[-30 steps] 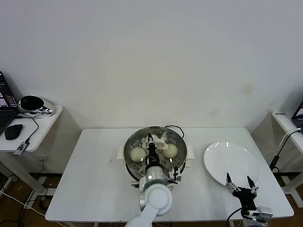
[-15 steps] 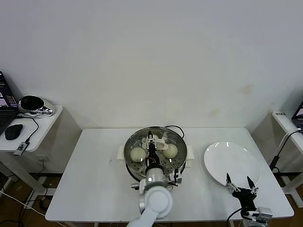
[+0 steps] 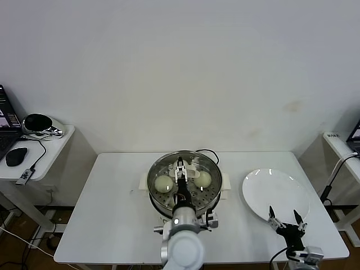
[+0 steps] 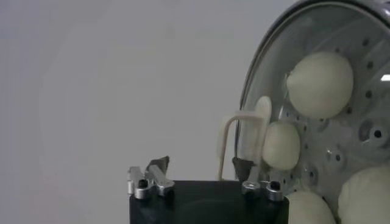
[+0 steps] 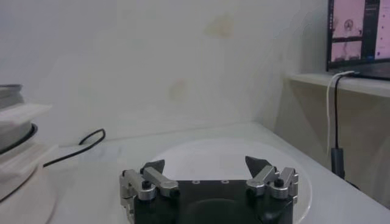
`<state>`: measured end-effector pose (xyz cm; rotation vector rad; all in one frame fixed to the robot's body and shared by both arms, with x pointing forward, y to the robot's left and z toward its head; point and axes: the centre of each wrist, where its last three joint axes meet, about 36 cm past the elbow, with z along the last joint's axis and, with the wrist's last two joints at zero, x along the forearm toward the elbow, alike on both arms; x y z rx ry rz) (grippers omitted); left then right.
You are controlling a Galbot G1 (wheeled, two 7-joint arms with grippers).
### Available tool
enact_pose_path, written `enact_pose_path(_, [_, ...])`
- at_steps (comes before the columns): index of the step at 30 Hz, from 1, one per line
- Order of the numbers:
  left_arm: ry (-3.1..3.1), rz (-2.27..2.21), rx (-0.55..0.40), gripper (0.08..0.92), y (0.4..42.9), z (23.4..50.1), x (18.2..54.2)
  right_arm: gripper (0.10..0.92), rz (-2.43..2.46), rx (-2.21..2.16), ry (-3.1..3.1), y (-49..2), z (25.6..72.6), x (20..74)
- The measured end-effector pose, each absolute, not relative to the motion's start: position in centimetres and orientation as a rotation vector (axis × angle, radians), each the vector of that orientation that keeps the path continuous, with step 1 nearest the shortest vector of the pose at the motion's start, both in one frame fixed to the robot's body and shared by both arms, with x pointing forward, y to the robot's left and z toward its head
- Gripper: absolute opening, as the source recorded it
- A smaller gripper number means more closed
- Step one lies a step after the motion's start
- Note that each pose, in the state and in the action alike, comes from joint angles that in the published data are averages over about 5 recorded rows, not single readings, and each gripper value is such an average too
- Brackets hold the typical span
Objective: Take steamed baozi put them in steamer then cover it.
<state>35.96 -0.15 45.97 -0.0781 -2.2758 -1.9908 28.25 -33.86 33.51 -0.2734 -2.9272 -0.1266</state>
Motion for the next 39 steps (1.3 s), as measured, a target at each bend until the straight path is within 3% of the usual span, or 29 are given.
enact_pose_path(12, [-2.385, -1.893, -0.041, 0.823, 2.6, 48.7, 33.9, 0.823, -0.127, -0.253, -2.929, -33.8, 33.6, 28.0])
enact_pose_path(21, [-2.565, -1.598, 0.056, 0.823, 9.3, 49.9, 33.5, 0.823, -0.118, -0.170, -2.939, -32.6, 33.9, 27.4])
enact_pose_path(28, [-2.768, -1.306, 0.020, 0.823, 15.6, 47.6, 33.3, 0.823, -0.109, -0.101, -2.951, -30.7, 33.5, 27.1])
enact_pose_path(39, [-2.935, -0.772, -0.042, 0.823, 23.3, 40.5, 29.8, 0.823, -0.112, -0.017, -2.935, -27.4, 33.2, 26.5])
